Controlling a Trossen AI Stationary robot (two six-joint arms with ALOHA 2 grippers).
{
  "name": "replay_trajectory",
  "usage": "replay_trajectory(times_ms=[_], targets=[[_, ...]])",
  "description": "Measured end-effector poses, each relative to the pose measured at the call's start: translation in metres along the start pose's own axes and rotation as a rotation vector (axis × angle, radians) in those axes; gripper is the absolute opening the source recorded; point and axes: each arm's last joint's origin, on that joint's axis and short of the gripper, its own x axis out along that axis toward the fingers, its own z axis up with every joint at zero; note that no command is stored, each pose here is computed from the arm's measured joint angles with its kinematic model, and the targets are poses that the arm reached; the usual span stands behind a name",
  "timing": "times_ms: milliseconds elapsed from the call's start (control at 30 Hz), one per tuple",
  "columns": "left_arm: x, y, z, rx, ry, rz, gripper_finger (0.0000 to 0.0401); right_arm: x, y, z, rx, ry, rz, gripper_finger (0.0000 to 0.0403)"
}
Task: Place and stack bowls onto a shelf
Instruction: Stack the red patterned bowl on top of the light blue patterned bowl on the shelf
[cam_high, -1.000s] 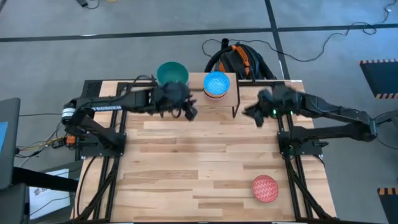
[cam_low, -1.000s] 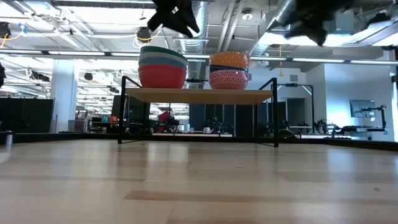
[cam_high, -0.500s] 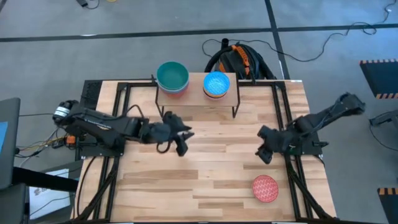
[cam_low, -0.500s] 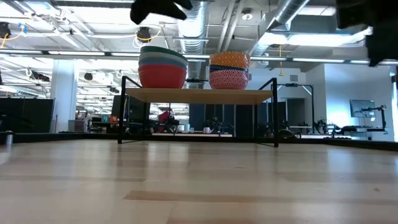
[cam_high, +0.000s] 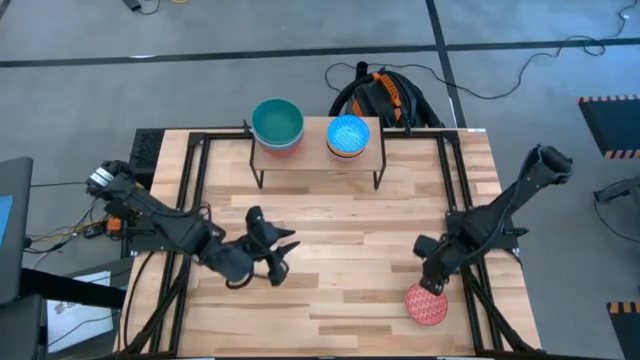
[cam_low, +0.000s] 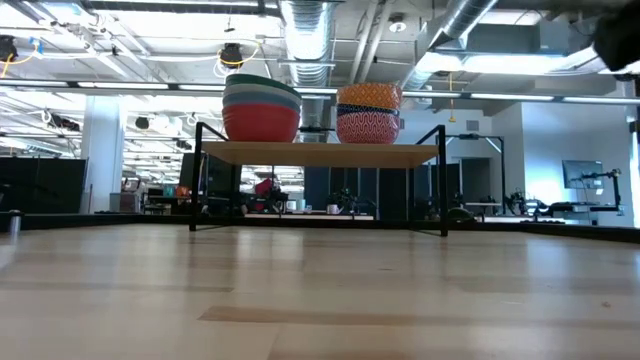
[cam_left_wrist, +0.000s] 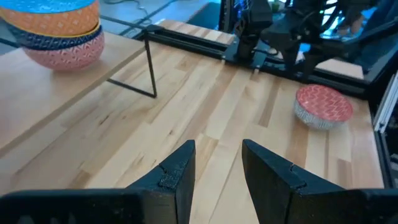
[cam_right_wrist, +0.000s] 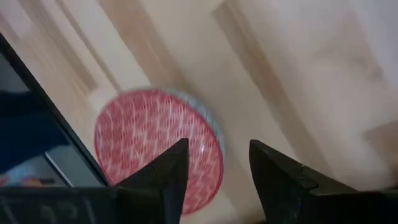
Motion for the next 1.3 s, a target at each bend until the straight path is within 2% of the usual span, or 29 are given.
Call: replay_trajectory(times_ms=[233,367,533,667,967,1300], targets=[[-0.02,-0.01,-0.013,-0.005,-0.021,0.051,0.0116,0.018,0.009,-0.012,0.008,0.077,-0.055,0.0241],[-0.028,-0.012,-0.022,-0.011,-0.007,0.058,0.0116,0.027,0.012,-0.016,0.002,0.125,-0.09,0.025],[-0.028,-0.01,-0.051,-0.057,0.018,0.051,0.0116,0.035,0.015,-0.02,-0.002,0.167,-0.111,0.025],[-0.025,-0.012,-0.074,-0.133,0.033,-0.016,0.0116,0.038,0.017,-0.02,-0.006,0.172,-0.101,0.025],[-0.018,-0.015,-0.073,-0.152,0.103,-0.168,0.0116,0.039,0.017,-0.02,0.029,0.19,-0.106,0.025],[-0.002,-0.014,-0.081,-0.115,0.094,-0.146,0.0129,0.039,0.017,-0.028,-0.016,0.251,-0.111,0.025]])
